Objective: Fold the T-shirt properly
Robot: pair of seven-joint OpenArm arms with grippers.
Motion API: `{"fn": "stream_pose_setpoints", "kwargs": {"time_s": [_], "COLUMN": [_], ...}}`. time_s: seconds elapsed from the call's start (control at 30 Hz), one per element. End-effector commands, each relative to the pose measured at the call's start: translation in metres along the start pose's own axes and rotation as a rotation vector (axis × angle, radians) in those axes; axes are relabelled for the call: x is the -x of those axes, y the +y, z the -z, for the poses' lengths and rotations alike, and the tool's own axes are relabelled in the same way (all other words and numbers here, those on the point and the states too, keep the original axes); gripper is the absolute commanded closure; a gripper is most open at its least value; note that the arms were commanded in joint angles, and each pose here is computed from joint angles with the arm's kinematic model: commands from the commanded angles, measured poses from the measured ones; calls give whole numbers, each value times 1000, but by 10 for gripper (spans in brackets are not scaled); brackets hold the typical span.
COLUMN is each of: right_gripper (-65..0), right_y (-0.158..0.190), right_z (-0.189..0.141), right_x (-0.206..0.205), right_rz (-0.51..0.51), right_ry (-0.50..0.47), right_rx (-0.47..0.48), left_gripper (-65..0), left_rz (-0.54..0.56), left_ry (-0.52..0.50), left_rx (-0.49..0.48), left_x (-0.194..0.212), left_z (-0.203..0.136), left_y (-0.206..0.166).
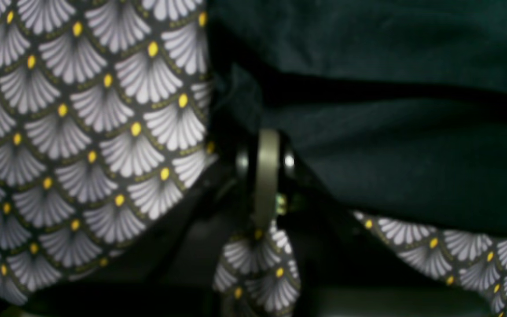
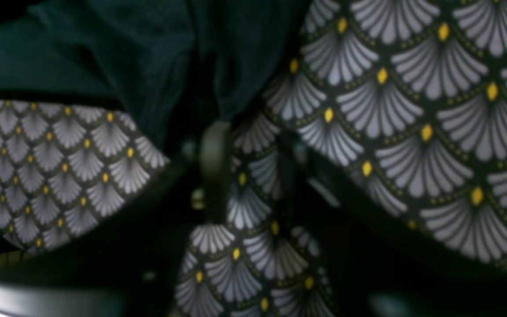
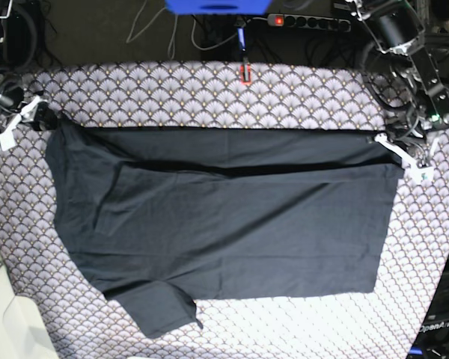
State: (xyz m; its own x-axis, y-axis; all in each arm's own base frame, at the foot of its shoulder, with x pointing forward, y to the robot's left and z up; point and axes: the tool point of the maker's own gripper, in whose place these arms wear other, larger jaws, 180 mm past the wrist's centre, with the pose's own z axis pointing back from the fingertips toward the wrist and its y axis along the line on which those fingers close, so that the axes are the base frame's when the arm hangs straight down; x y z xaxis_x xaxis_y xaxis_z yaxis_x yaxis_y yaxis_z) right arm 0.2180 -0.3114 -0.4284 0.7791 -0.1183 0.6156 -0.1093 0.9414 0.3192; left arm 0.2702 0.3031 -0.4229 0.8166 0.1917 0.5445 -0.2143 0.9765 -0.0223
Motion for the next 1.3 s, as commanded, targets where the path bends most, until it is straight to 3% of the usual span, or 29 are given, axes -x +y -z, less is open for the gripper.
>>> {"fn": "stream_pose_setpoints", "kwargs": {"time_s": [0.0,0.13,0.4,0.53,1.27], "right_gripper": [-270,-327,-350,-359,-358], "right_y": [-10,-11,-31,-39,-20], "right_z": [-5,-4,-21,-25,-5], "right_x": [0,-10,-16,-23,-41], "right_rz": [-26,-30,16,69,63], "right_ry": [35,13,-6,-36,87], "right_rx": [36,37,96,124,66], "left_gripper": [0,0,0,0,0], "left_rz": [9,1,-8,-9,-31], "left_ry": [-26,-5,47,20,34], "left_rx": [-20,-15,4,6,20], "left_x": [-9,-1,14,10,24], "left_z": [-4,0,11,12,14], "left_y": [7,7,6,5,-4]}}
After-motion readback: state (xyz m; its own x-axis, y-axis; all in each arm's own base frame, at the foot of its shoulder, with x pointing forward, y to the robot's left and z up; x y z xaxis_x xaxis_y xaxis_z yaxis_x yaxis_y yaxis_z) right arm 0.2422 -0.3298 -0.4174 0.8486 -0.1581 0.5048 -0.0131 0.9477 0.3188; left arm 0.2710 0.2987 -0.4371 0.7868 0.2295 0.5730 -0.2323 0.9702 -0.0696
